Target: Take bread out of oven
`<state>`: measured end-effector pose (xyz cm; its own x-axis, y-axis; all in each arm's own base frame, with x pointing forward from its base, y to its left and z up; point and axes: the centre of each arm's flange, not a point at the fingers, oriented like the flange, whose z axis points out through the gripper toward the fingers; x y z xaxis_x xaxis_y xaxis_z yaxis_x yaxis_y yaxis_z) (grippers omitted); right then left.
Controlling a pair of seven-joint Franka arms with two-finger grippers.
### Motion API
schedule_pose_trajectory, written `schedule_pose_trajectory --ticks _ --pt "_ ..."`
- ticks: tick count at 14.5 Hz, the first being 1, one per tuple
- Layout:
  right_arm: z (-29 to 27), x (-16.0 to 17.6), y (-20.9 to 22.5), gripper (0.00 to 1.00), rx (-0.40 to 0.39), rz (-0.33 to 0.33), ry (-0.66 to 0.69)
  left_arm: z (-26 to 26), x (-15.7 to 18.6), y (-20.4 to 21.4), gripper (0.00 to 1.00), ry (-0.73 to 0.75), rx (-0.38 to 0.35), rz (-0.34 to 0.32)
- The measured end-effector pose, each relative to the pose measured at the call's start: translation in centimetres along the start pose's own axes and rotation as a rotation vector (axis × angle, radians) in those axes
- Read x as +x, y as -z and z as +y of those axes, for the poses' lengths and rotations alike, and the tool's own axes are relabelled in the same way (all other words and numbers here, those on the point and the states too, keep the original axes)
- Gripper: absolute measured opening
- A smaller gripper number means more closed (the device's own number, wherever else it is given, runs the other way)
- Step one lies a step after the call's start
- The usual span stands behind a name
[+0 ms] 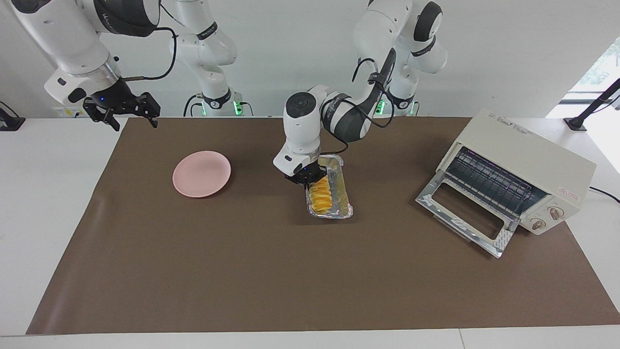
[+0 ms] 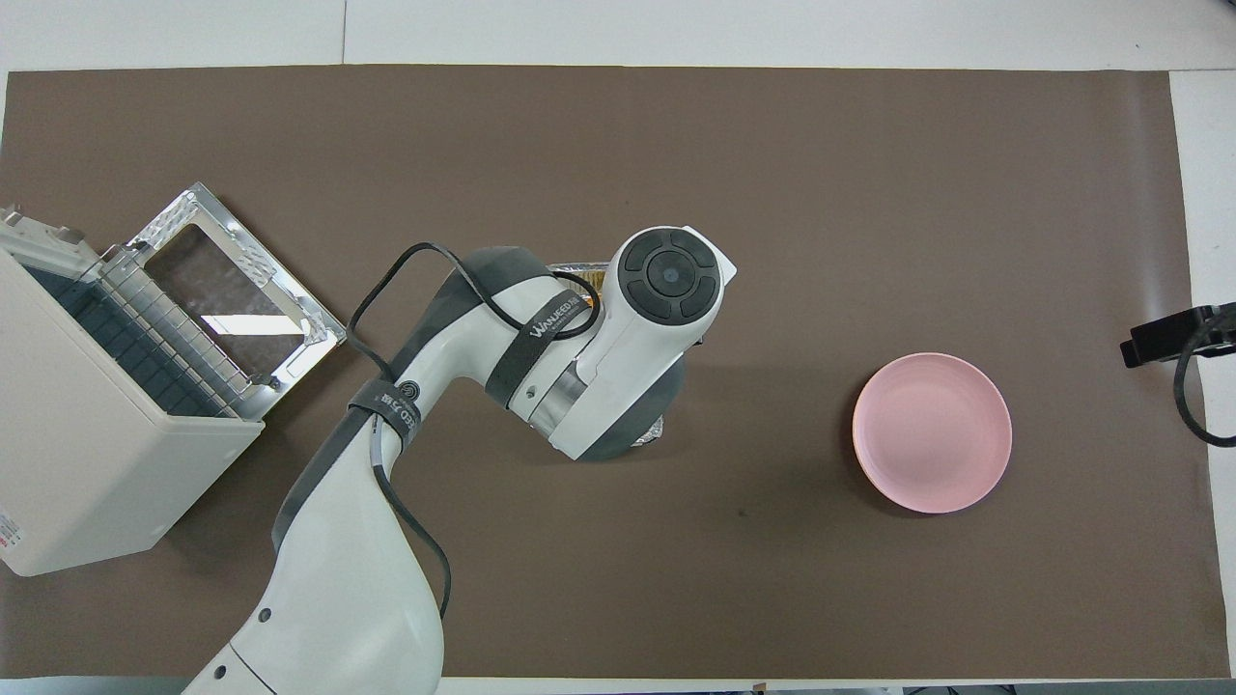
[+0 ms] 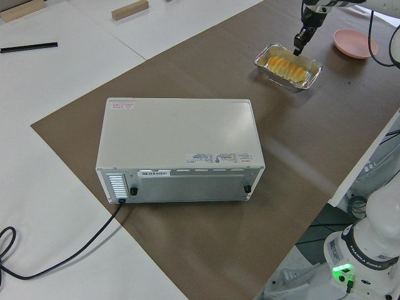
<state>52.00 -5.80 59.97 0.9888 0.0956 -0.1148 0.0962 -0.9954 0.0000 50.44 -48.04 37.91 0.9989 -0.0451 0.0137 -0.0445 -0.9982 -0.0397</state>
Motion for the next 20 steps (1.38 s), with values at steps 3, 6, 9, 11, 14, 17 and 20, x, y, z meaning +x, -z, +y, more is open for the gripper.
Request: schedule_pose_trajectory --ticks 3,6,9,11,14,17,20 --pt "0.0 0.0 0.0 1.0 0.0 0.0 0.0 -2.1 2.1 2.3 0.61 0.038 -0.002 0.043" --pt "0.0 -0.1 -0.1 1.0 0.001 -0.007 0.0 -11.1 5.5 9.9 0.95 0.163 -0.002 0.054" --pt "-0.2 -0.2 -0.1 1.0 0.003 -0.015 0.003 -23.1 6.5 18.2 1.0 0.254 -0.003 0.055" --pt "-1.3 0.0 0.0 1.0 0.001 -0.013 0.018 -30.5 5.9 21.4 1.0 0.219 0.015 0.018" --pt "-6.8 1.2 -0.1 1.0 -0.015 0.021 -0.012 -39.0 3.3 24.3 1.0 0.14 0.032 -0.079" --pt "-13.7 2.0 -1.1 1.0 -0.025 0.052 -0.051 -41.8 0.6 26.4 1.0 0.111 0.033 -0.136" --pt "-18.8 3.8 -3.4 1.0 -0.021 0.085 -0.096 -43.6 -0.6 27.2 1.0 0.105 0.029 -0.152"
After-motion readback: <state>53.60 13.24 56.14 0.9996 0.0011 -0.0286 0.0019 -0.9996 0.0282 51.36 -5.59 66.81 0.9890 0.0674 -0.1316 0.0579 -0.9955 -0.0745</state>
